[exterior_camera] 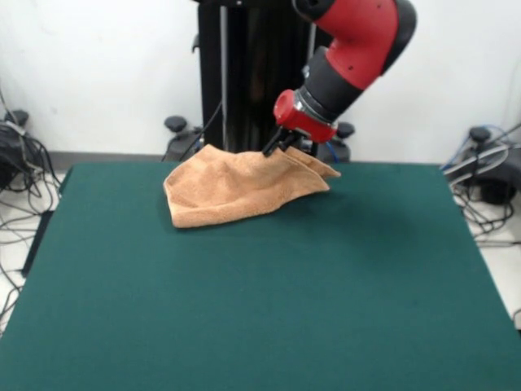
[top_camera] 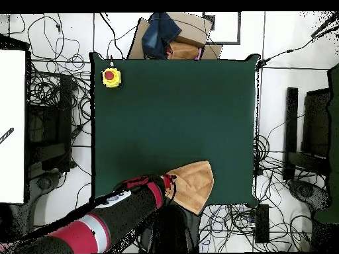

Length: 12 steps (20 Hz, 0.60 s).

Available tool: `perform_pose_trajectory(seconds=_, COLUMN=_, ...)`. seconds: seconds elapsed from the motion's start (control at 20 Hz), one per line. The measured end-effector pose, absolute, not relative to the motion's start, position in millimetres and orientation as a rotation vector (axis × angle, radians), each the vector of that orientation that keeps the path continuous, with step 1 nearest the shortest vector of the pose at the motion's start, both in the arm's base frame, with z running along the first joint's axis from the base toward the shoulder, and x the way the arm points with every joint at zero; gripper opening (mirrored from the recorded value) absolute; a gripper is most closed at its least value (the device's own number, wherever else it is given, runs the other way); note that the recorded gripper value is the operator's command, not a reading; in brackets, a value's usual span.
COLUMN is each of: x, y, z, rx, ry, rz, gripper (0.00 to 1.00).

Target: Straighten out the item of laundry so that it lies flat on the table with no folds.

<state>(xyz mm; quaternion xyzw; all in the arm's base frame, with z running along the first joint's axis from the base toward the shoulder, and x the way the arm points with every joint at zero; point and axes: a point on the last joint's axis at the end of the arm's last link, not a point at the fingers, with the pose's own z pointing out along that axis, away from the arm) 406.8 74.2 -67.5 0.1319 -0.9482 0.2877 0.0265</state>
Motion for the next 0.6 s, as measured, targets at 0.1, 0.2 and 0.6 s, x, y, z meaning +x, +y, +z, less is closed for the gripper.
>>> perform_pose_trajectory(seconds=0.1, x=406.6, y=74.1, z=-67.7, rx=0.408, ry=-2.929, rz=0.889, gripper=0.0)
perform_pose_trajectory(seconds=0.2, x=406.4, y=74.1, z=-67.7, rx=0.408, ry=-2.929, rz=0.889, gripper=0.0)
perform_pose_trajectory(seconds=0.6, x=404.6, y=78.5, z=-67.5, rx=0.318, ry=-2.95, rz=0.978, gripper=0.0)
